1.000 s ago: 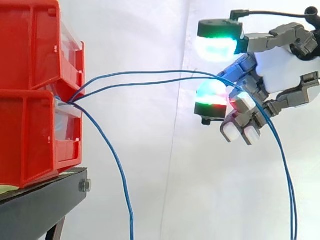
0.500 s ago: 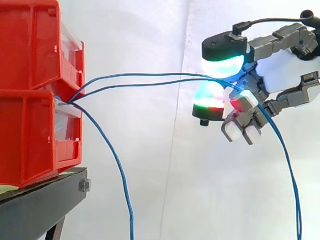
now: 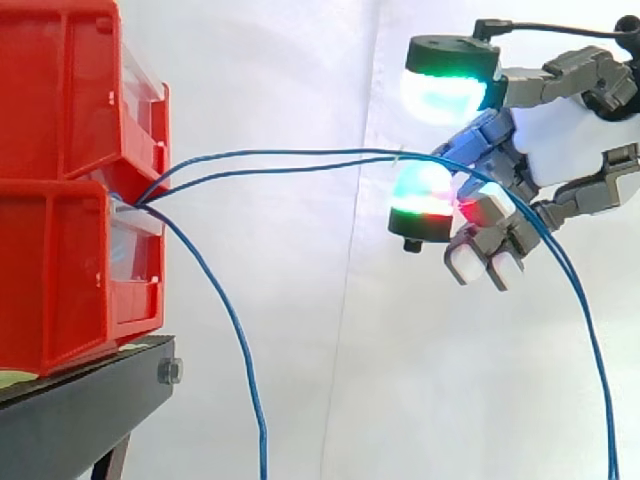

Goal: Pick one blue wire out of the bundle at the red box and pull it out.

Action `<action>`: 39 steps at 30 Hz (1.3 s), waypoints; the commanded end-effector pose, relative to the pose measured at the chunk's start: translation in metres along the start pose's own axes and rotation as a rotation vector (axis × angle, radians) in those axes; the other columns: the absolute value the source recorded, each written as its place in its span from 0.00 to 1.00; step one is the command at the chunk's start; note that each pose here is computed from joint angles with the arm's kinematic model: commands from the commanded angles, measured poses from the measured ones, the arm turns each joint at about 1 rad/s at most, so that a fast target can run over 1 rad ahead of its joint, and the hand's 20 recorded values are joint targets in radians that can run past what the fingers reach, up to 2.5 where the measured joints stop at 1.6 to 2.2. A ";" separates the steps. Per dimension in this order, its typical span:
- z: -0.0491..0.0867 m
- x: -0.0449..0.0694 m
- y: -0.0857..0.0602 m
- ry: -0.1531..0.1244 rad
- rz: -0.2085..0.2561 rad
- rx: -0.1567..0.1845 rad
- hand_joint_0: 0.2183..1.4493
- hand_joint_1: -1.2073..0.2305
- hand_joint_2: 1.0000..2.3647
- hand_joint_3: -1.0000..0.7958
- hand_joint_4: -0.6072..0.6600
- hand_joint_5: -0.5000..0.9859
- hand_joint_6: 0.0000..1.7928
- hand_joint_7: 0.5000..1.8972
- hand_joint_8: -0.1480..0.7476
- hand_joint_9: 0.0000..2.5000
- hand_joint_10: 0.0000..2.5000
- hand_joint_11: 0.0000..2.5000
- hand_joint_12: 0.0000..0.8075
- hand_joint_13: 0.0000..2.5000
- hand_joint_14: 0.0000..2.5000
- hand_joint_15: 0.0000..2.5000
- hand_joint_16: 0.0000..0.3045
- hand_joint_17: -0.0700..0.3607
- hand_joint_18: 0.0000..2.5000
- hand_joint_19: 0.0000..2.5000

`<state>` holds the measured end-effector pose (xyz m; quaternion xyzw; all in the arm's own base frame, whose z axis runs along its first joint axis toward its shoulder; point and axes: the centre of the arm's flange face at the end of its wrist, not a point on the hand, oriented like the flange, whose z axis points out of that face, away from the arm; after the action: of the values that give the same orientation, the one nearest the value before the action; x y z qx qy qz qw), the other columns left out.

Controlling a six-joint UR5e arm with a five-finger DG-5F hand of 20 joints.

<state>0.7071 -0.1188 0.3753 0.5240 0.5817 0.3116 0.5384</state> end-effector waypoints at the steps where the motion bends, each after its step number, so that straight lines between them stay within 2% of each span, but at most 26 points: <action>1: 0.000 -0.001 0.000 -0.001 0.000 0.000 0.30 0.41 0.01 0.37 0.65 0.28 0.42 0.41 0.58 0.48 0.01 0.29 0.53 0.36 0.01 0.18 0.16 0.42 0.33 0.25; 3: 0.000 0.000 0.000 0.000 0.000 -0.001 0.29 0.40 0.01 0.39 0.65 0.28 0.42 0.44 0.60 0.47 0.01 0.29 0.53 0.36 0.01 0.18 0.17 0.43 0.33 0.25; 6: 0.000 0.000 0.000 0.000 0.000 -0.001 0.29 0.35 0.01 0.42 0.66 0.26 0.45 0.40 0.61 0.47 0.01 0.30 0.55 0.37 0.01 0.18 0.17 0.44 0.34 0.24; 7: 0.000 0.000 0.000 0.000 0.000 -0.001 0.29 0.33 0.01 0.43 0.67 0.25 0.47 0.36 0.61 0.46 0.01 0.30 0.55 0.37 0.01 0.18 0.18 0.44 0.35 0.24; 10: 0.000 0.000 0.000 0.001 0.000 0.000 0.30 0.30 0.01 0.45 0.67 0.25 0.48 0.35 0.62 0.46 0.01 0.31 0.56 0.37 0.01 0.18 0.18 0.45 0.35 0.23; 16: 0.000 0.000 0.000 0.001 0.000 0.000 0.30 0.28 0.01 0.47 0.64 0.25 0.48 0.41 0.62 0.45 0.01 0.32 0.56 0.37 0.01 0.18 0.18 0.45 0.35 0.23; 18: 0.000 0.000 0.000 0.001 0.000 0.001 0.31 0.27 0.01 0.47 0.63 0.24 0.50 0.38 0.62 0.44 0.01 0.32 0.56 0.36 0.01 0.18 0.18 0.45 0.35 0.23; 20: 0.000 0.000 0.000 0.001 0.000 0.001 0.32 0.25 0.01 0.46 0.62 0.23 0.51 0.34 0.60 0.42 0.01 0.32 0.55 0.35 0.01 0.18 0.18 0.44 0.34 0.23; 23: 0.000 0.000 0.000 0.001 0.000 0.001 0.34 0.20 0.01 0.42 0.66 0.20 0.51 0.30 0.57 0.36 0.01 0.32 0.54 0.30 0.01 0.17 0.18 0.44 0.31 0.21; 25: 0.000 0.000 0.000 0.001 0.000 0.001 0.35 0.17 0.01 0.34 0.68 0.19 0.51 0.28 0.57 0.33 0.01 0.32 0.54 0.29 0.01 0.16 0.18 0.45 0.31 0.20; 27: 0.000 0.000 0.000 0.001 0.000 0.001 0.33 0.17 0.00 0.28 0.68 0.19 0.51 0.26 0.56 0.33 0.01 0.32 0.54 0.29 0.01 0.17 0.18 0.45 0.30 0.20; 29: 0.000 0.000 0.000 0.001 0.000 0.001 0.28 0.20 0.00 0.28 0.68 0.19 0.51 0.24 0.57 0.33 0.01 0.32 0.55 0.29 0.01 0.17 0.18 0.45 0.31 0.21; 31: 0.000 0.000 0.000 0.001 0.000 0.001 0.22 0.30 0.00 0.28 0.68 0.22 0.48 0.27 0.60 0.36 0.00 0.30 0.58 0.30 0.00 0.17 0.20 0.47 0.31 0.22; 33: 0.000 0.000 0.000 0.001 0.000 0.001 0.21 0.36 0.00 0.28 0.69 0.23 0.47 0.30 0.60 0.39 0.01 0.29 0.58 0.32 0.00 0.17 0.20 0.48 0.32 0.23; 35: 0.000 0.001 0.000 0.002 -0.001 0.001 0.22 0.41 0.00 0.28 0.68 0.25 0.46 0.33 0.60 0.41 0.01 0.29 0.58 0.33 0.00 0.17 0.19 0.47 0.32 0.23; 39: 0.000 -0.001 -0.001 0.000 0.000 0.002 0.28 0.39 0.00 0.32 0.66 0.25 0.47 0.38 0.59 0.42 0.01 0.29 0.54 0.33 0.01 0.17 0.17 0.44 0.32 0.24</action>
<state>0.7068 -0.1191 0.3754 0.5241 0.5821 0.3115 0.5381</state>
